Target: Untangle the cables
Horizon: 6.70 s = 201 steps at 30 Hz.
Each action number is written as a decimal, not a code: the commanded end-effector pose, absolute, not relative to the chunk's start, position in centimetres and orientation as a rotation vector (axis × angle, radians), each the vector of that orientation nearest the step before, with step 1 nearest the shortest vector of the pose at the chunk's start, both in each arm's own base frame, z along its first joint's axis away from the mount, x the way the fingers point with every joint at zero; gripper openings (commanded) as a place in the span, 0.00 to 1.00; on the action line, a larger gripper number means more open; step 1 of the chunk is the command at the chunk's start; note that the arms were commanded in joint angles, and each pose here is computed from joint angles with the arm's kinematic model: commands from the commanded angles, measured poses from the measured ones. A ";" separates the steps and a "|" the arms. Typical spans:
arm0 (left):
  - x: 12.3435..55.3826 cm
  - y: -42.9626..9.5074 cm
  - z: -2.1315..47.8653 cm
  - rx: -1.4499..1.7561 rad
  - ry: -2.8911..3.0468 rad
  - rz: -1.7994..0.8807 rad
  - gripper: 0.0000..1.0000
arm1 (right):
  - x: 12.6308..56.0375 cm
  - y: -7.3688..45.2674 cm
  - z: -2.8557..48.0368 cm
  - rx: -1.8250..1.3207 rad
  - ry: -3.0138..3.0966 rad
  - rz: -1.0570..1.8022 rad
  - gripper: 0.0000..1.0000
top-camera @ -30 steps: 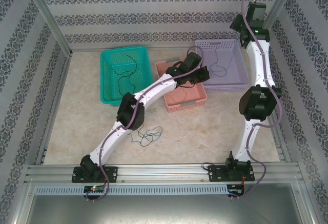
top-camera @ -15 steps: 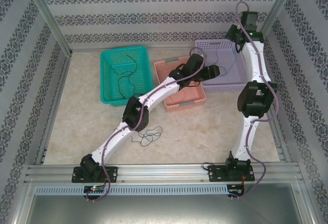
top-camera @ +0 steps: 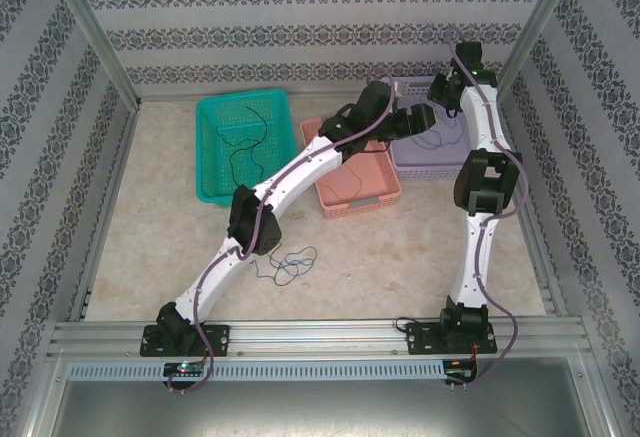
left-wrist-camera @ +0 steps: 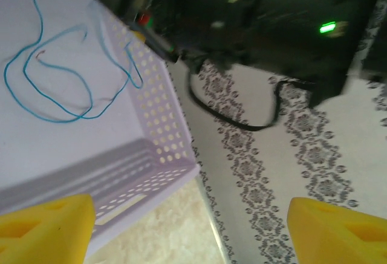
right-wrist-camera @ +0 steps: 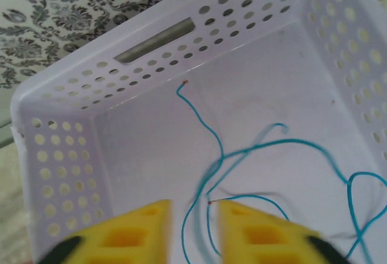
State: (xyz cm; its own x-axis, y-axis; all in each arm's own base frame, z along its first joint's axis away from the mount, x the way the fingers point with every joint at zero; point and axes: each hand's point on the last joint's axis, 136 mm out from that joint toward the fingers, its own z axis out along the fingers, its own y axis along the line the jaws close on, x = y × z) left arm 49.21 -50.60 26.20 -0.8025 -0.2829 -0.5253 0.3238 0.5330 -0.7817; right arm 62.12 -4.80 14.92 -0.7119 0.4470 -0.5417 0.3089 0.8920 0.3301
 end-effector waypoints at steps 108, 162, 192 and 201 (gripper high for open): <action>21.5 -8.9 21.5 -1.196 2.548 -0.713 0.00 | 18.7 33.1 3.1 -0.898 2.773 0.254 0.58; 25.5 0.3 42.8 -0.912 1.848 -0.357 0.00 | 20.6 20.0 4.9 -0.696 2.961 0.115 0.00; 19.8 6.0 28.7 -0.991 2.208 0.363 0.00 | 20.6 11.8 3.7 -0.294 3.182 -0.076 0.00; 19.0 8.2 28.0 -1.027 2.208 0.512 0.00 | 22.2 9.6 4.1 -0.109 3.199 -0.026 0.03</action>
